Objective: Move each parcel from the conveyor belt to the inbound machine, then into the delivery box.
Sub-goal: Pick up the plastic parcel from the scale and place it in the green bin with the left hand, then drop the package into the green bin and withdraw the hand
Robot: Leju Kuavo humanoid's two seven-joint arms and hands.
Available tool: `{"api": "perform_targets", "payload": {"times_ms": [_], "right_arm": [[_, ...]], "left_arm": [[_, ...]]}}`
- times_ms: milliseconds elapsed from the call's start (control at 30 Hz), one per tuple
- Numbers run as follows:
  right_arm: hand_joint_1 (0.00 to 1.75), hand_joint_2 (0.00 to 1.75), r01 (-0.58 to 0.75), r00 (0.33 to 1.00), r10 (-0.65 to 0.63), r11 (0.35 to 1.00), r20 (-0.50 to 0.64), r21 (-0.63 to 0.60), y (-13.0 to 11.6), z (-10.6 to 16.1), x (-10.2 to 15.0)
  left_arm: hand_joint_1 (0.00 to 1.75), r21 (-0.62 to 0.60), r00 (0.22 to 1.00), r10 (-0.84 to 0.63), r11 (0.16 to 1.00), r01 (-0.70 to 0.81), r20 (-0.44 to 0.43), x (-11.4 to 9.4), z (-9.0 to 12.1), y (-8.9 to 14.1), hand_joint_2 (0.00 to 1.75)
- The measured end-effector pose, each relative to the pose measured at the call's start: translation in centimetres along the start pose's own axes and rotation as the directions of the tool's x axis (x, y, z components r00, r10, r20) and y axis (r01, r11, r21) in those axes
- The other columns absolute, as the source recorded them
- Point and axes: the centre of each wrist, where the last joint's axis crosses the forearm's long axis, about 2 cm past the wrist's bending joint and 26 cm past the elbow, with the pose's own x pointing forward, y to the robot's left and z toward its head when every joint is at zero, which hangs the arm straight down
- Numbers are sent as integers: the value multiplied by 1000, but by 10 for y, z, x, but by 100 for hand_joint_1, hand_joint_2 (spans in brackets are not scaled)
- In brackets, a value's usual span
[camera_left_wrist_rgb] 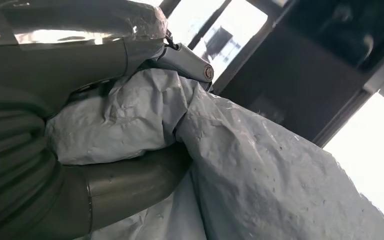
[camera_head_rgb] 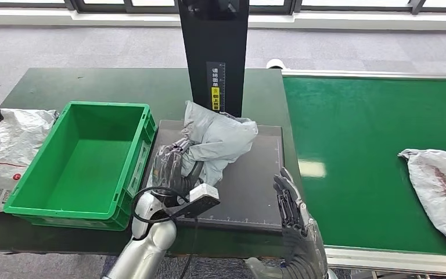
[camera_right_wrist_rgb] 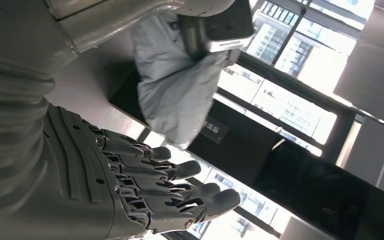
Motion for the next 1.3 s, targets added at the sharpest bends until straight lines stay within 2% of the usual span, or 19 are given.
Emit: {"api": "perform_targets", "payload": {"times_ms": [167,400,500,600,767,900,1000,1133,1300], "right_arm": [[0,175,-6,1000,6,1000,-5,-6,0,2,1],[0,175,-2,1000,2,1000,-6,-8,0,2,1],[0,175,9,1000,-9,1000,-4,-12,0,2,1],[0,175,20,1000,-20,1000,0,-11,0,2,1],[0,175,19,1000,-19,1000,4,-12,0,2,1],[0,175,12,1000,-12,1000,2,-15,0,3,1],[0,175,9,1000,-9,1000,0,-15,0,3,1],[0,175,3,1000,-3,1000,-7,-16,-1,5,1],[0,175,-11,1000,10,1000,-9,-21,-4,6,2]], "left_arm": [[175,161,997,-56,986,46,60,11,-14,31,175],[175,238,989,-108,968,83,96,15,-18,49,175],[175,274,978,-185,949,154,91,13,-24,59,175],[175,309,970,-238,927,213,45,4,-37,72,175],[175,335,956,-289,898,286,-40,-29,-57,92,175],[175,283,932,-336,888,362,-136,-63,-65,101,175],[175,214,897,-377,880,425,-230,-96,-70,104,175],[175,100,829,-432,864,493,-355,-142,-60,108,175],[175,-24,766,-466,860,510,-442,-170,-45,105,175]]}}
